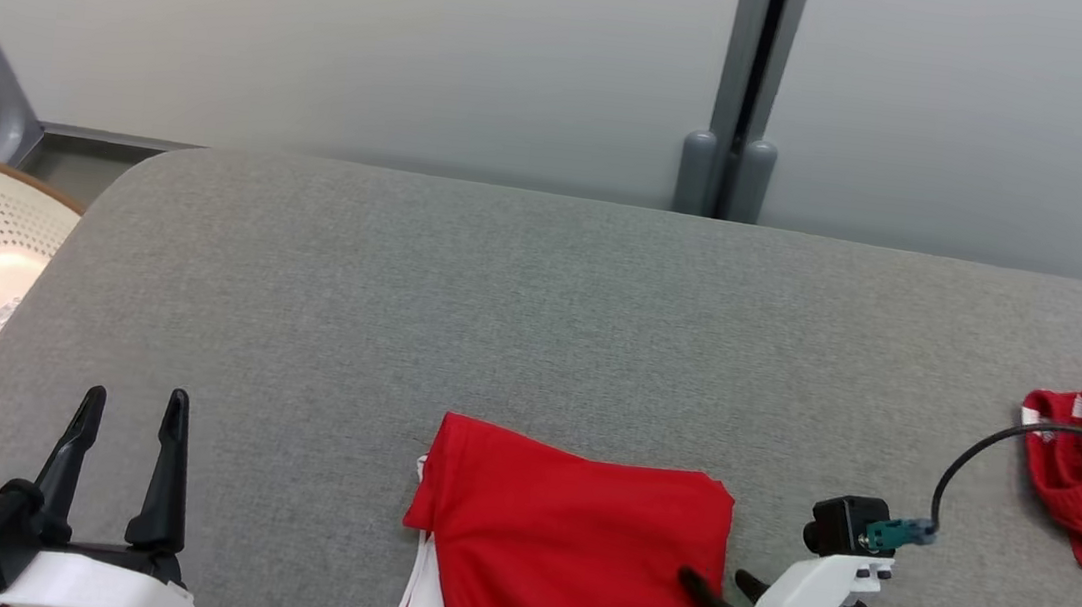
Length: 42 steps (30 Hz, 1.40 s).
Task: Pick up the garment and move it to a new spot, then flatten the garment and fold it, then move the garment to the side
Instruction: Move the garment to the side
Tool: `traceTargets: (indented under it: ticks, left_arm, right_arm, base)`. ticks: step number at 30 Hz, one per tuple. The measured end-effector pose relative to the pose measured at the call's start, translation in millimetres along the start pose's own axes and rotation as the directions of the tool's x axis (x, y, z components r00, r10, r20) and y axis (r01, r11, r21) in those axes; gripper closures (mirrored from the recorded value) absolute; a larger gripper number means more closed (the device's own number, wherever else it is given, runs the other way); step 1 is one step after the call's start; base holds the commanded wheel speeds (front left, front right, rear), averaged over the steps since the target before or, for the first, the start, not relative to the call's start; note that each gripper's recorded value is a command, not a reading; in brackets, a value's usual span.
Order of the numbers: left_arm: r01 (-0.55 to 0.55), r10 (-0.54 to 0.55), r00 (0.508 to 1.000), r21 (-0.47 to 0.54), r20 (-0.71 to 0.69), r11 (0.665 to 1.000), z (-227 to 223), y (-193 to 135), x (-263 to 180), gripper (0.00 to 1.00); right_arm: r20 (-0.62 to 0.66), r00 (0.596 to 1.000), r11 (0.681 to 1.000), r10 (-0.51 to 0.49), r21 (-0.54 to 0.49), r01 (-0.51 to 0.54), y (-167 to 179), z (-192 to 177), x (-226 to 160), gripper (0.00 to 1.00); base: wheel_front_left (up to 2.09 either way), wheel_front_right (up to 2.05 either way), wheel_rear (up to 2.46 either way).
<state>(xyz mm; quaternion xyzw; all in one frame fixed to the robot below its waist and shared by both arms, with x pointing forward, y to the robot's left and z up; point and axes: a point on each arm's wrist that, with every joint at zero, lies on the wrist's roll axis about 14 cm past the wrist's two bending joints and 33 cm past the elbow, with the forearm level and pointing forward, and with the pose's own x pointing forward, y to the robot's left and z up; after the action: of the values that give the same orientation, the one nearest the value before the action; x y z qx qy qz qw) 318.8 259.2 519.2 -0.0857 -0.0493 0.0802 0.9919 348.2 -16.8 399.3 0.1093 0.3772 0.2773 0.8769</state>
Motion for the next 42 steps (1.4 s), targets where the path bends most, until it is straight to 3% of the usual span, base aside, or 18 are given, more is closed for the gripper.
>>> traceTargets:
  ticks: [3, 8, 10, 11, 12, 13, 20, 26, 35, 42]
  left_arm:
    - [-0.018, 0.018, 1.0, -0.001, 0.004, 1.0, 1.7, 6.5, -3.3, 0.0]
    - [-0.055, 0.055, 0.998, 0.003, -0.014, 0.998, -3.1, 17.3, -9.3, 0.0]
    - [-0.059, 0.059, 0.998, 0.004, -0.018, 0.998, -4.3, 18.3, -9.5, 0.0]
    - [-0.058, 0.058, 0.998, 0.005, -0.019, 0.998, -4.4, 18.2, -9.2, 0.0]
    - [-0.056, 0.056, 0.998, 0.005, -0.019, 0.998, -4.4, 17.7, -8.5, 0.0]
    - [-0.051, 0.051, 0.999, 0.006, -0.017, 0.999, -3.9, 16.6, -7.1, 0.0]
    - [0.035, -0.035, 0.999, 0.0, 0.003, 0.999, 1.4, -8.4, 5.6, 0.0]
    - [0.191, -0.191, 0.982, -0.035, 0.001, 0.981, -2.3, -60.5, 19.9, 0.0]
    - [0.437, -0.439, 0.898, -0.076, -0.015, 0.896, -14.0, -149.9, 41.8, 0.0]
    - [0.543, -0.548, 0.836, -0.091, -0.038, 0.835, -27.7, -192.0, 60.2, 0.0]
  right_arm:
    - [-0.109, 0.994, 1.0, -0.006, 0.007, 0.007, -3.4, -19.5, 7.6, 0.0]
    - [-0.131, 0.991, 1.0, -0.002, 0.024, 0.005, -4.0, -21.9, 16.9, 0.0]
    - [-0.128, 0.992, 1.0, 0.001, 0.031, 0.003, -3.3, -21.0, 18.7, 0.68]
    - [-0.118, 0.993, 0.999, 0.004, 0.035, 0.0, -2.6, -19.3, 19.2, 0.87]
    - [-0.106, 0.994, 0.999, 0.006, 0.038, -0.002, -2.0, -17.7, 19.2, 0.87]
    - [-0.095, 0.995, 0.999, 0.008, 0.042, -0.004, -1.3, -15.7, 19.1, 1.0]
    - [0.078, 0.997, 1.0, -0.004, 0.021, 0.002, -7.8, 25.0, 4.6, 1.0]
    - [0.178, 0.98, 0.996, -0.09, 0.016, 0.088, -43.6, 46.4, -29.2, 1.0]
    - [0.281, 0.929, 0.97, -0.242, 0.107, 0.22, -93.4, 49.9, -86.7, 1.0]
    - [0.311, 0.898, 0.948, -0.312, 0.172, 0.269, -114.4, 44.6, -109.2, 1.0]
  base:
    - [0.0, 0.0, 0.0]
    - [0.0, 0.0, 0.0]
    - [0.0, 0.0, 0.0]
    - [0.0, 0.0, 0.0]
    - [0.0, 0.0, 0.0]
    - [0.0, 0.0, 0.0]
    - [0.0, 0.0, 0.0]
    - [0.0, 0.0, 0.0]
    - [0.0, 0.0, 0.0]
    - [0.0, 0.0, 0.0]
